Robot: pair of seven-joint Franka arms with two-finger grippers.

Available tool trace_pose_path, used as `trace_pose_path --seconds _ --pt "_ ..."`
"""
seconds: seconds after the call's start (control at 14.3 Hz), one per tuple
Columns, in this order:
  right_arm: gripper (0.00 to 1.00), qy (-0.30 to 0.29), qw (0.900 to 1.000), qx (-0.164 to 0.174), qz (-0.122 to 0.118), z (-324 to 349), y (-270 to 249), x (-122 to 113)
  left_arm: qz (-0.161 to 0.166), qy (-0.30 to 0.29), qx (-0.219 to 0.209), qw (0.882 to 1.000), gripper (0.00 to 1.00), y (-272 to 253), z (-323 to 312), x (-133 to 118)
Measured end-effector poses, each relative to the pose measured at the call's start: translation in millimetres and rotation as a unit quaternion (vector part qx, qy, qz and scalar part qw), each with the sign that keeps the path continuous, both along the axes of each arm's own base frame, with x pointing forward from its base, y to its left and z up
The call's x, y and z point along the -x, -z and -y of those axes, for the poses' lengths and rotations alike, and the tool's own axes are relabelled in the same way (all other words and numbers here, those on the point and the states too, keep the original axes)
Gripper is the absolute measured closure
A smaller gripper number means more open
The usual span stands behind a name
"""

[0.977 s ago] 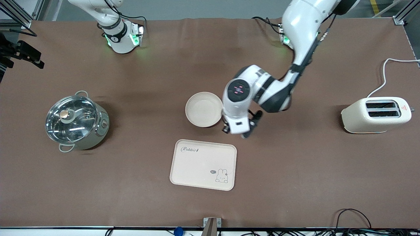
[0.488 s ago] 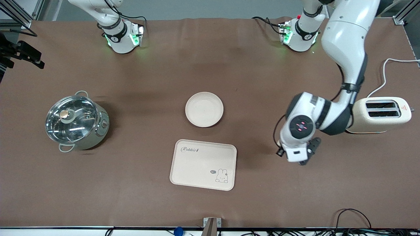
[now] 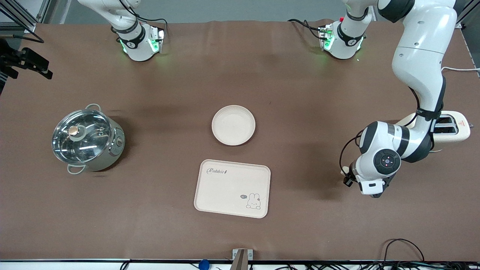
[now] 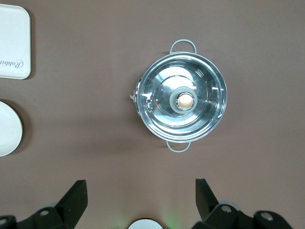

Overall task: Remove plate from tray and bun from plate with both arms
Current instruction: 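Carry the bun with the left gripper toward the toaster, then lower the bun onto the table beside the toaster and open the left gripper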

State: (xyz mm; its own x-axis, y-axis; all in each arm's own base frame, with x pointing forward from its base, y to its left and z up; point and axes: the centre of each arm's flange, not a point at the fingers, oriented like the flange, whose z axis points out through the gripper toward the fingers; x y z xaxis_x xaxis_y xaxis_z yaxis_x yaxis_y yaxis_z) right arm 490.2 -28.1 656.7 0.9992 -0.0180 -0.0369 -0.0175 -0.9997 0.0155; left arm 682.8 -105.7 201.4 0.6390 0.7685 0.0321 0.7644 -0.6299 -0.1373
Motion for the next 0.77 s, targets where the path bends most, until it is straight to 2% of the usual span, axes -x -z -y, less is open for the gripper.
trace_pose_path --seconds 0.35,0.49,0.63,0.77 --pt "0.00 -0.001 1.000 -0.001 0.000 -2 0 0 -0.001 0.008 0.004 1.000 0.22 3 8 1" --pt "0.00 -0.005 1.000 -0.002 0.000 -6 0 0 0.013 0.032 0.007 0.999 0.02 -18 6 -5" --pt "0.00 -0.009 1.000 -0.002 0.000 -10 1 -1 0.021 0.098 0.003 0.995 0.00 -67 5 -9" --pt "0.00 -0.009 1.000 -0.002 -0.001 -10 1 -1 0.025 0.173 -0.004 0.985 0.00 -137 2 -6"
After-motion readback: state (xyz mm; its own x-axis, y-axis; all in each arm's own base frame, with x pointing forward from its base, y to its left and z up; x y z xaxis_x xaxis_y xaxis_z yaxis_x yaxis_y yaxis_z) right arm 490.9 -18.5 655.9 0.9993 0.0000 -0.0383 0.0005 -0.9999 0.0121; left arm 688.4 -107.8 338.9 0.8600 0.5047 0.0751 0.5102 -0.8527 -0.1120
